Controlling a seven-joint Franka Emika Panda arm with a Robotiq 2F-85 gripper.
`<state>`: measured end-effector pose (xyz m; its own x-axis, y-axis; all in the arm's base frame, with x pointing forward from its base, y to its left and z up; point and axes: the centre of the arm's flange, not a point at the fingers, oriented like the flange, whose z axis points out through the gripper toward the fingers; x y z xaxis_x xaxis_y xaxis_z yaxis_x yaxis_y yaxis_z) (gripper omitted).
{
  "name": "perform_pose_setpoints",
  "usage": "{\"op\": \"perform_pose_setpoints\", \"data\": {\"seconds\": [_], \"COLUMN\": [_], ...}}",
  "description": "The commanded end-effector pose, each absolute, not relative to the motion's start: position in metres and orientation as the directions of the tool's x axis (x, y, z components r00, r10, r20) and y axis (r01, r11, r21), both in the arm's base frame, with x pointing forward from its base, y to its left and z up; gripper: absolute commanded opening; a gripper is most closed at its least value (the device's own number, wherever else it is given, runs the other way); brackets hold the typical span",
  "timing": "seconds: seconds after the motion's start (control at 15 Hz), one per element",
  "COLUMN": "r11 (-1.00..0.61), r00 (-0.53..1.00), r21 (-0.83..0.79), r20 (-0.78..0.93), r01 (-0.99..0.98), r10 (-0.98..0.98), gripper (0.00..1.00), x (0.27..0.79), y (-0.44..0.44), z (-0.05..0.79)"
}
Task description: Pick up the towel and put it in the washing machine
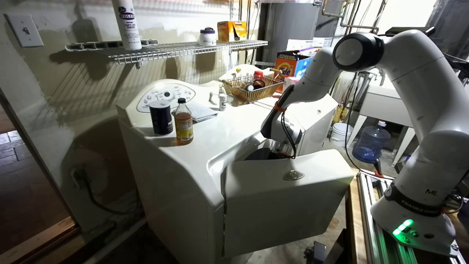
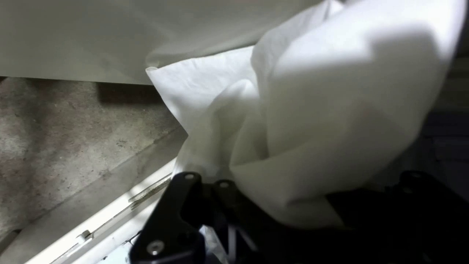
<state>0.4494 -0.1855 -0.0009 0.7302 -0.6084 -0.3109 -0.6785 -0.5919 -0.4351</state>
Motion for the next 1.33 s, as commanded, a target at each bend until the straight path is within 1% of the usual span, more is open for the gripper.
{"op": "perform_pose_setpoints", "data": {"seconds": [0.0, 0.4, 0.67, 0.87, 1.13, 1.27], "r11": [-0.579, -0.583, -0.605, -0.542, -0.413, -0.381], "r00": [0.725, 0.725, 0.759, 0.736, 0.661, 0.672], "r21": [-0.446, -0.443, -0.479, -0.536, -0.581, -0.627], "r20": [-0.305, -0.304, -0.248, -0.254, -0.313, -0.325], "r01": [-0.682, -0.682, -0.636, -0.647, -0.702, -0.68], "r10": [-0.618, -0.618, -0.602, -0.627, -0.682, -0.665], "gripper": [0.0, 0.0, 0.0, 0.0, 0.0, 0.0], "x": [0.448, 0.446, 0.453, 0.458, 0.45, 0.446], "y": [-0.187, -0.188, -0.183, -0.187, -0.196, -0.193], "z": [-0.004, -0.006, -0.031, -0.04, -0.059, -0.07]}}
